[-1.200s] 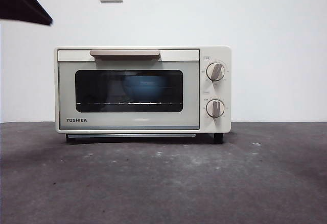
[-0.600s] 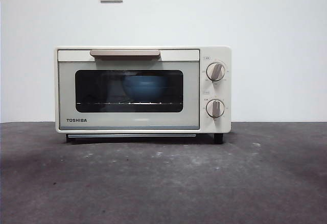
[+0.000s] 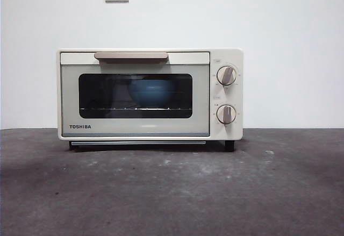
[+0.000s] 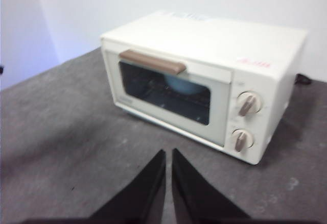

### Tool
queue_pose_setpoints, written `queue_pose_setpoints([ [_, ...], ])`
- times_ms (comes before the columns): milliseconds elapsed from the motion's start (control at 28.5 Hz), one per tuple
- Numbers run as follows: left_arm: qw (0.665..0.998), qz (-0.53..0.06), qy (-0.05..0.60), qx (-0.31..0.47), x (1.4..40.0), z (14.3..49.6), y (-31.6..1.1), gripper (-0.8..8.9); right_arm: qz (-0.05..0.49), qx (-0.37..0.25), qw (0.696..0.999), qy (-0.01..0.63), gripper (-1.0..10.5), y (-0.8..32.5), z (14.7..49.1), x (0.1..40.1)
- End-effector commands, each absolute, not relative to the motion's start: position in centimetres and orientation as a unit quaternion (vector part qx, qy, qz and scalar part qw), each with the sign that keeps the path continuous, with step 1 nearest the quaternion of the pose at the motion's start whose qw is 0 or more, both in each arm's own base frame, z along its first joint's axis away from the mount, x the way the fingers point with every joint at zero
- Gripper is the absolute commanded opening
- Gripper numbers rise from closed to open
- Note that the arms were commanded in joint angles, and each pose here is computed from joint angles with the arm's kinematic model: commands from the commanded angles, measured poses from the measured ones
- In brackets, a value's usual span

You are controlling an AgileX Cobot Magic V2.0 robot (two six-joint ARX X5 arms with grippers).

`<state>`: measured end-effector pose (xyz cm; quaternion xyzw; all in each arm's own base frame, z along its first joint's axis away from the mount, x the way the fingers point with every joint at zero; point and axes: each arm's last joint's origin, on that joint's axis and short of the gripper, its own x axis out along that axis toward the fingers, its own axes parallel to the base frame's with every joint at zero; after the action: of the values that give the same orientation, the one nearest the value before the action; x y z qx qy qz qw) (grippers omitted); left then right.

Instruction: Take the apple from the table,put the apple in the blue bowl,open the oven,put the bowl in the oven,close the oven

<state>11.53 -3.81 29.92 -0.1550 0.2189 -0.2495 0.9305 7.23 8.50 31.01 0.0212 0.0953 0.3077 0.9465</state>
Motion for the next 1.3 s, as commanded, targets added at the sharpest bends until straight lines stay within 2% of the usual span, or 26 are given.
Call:
queue_pose_setpoints([
  [35, 0.933, -0.252, 0.209, -0.149, 11.5, 30.4, -3.9, 0.07, 0.308, 0.026, 0.948, 0.081, 0.0, 8.3, 31.5, 7.0],
  [351, 0.934, -0.253, 0.206, -0.145, 11.6, 30.5, -3.9, 0.07, 0.31, 0.044, 0.948, 0.056, 0.0, 7.2, 31.9, 6.2],
  [457, 0.942, -0.262, 0.185, -0.094, 11.6, 30.6, -3.8, 0.07, 0.311, 0.049, 0.948, 0.05, 0.0, 6.9, 32.1, 6.0],
  [703, 0.988, -0.143, 0.062, -0.001, 11.3, 30.5, -2.0, 0.07, 0.312, 0.062, 0.948, 0.031, 0.0, 6.1, 32.4, 5.4],
  [808, 0.994, -0.105, 0.015, 0.017, 10.7, 29.1, -1.2, 0.07, 0.312, 0.066, 0.947, 0.026, 0.0, 5.9, 32.5, 5.3],
  [984, 0.998, -0.036, -0.027, 0.035, 10.1, 25.0, -0.1, 0.07, 0.313, 0.073, 0.947, 0.017, 0.0, 5.5, 32.6, 5.0],
  [1300, 0.999, -0.002, 0.012, 0.031, 9.9, 18.4, 0.6, 0.07, 0.313, 0.076, 0.946, 0.012, 0.0, 5.2, 32.6, 4.8],
])
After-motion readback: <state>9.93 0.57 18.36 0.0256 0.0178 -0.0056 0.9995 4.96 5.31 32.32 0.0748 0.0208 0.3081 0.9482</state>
